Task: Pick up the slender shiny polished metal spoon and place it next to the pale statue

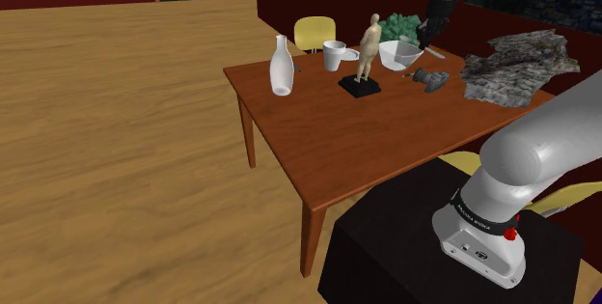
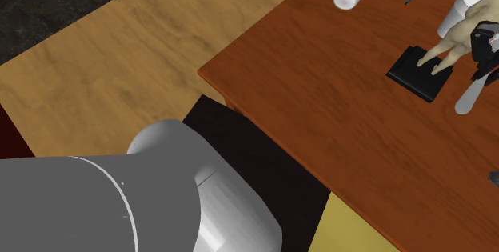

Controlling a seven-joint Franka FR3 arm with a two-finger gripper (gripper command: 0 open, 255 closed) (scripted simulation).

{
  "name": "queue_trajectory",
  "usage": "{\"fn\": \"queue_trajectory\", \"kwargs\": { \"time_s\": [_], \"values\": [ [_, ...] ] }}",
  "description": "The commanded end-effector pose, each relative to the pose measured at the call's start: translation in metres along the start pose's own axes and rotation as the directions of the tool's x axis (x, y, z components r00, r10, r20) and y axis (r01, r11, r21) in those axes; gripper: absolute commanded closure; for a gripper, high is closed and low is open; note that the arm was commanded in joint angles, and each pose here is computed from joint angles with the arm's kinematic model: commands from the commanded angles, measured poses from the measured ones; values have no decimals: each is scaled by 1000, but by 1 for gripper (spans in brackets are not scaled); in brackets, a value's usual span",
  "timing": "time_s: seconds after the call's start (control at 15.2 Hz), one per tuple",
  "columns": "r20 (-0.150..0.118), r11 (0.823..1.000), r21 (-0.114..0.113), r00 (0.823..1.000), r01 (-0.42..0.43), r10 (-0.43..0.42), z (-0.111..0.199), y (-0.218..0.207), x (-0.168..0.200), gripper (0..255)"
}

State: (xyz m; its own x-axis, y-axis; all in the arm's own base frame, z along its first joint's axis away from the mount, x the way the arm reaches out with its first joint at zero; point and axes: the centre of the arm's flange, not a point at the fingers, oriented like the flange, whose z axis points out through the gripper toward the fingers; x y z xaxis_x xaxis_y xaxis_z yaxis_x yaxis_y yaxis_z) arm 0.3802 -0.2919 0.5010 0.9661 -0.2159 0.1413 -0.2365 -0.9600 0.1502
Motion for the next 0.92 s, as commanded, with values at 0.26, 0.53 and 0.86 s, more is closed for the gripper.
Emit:
{"fn": "queue_trajectory", "kwargs": {
  "time_s": [0.26,0.53,0.86],
  "values": [
    [0,1000,0,1000,0,0,30,-4,-4,255],
    [0,1000,0,1000,0,0,51,-8,-7,255],
    [0,1000,0,1000,0,0,77,-12,-11,255]
  ]
}}
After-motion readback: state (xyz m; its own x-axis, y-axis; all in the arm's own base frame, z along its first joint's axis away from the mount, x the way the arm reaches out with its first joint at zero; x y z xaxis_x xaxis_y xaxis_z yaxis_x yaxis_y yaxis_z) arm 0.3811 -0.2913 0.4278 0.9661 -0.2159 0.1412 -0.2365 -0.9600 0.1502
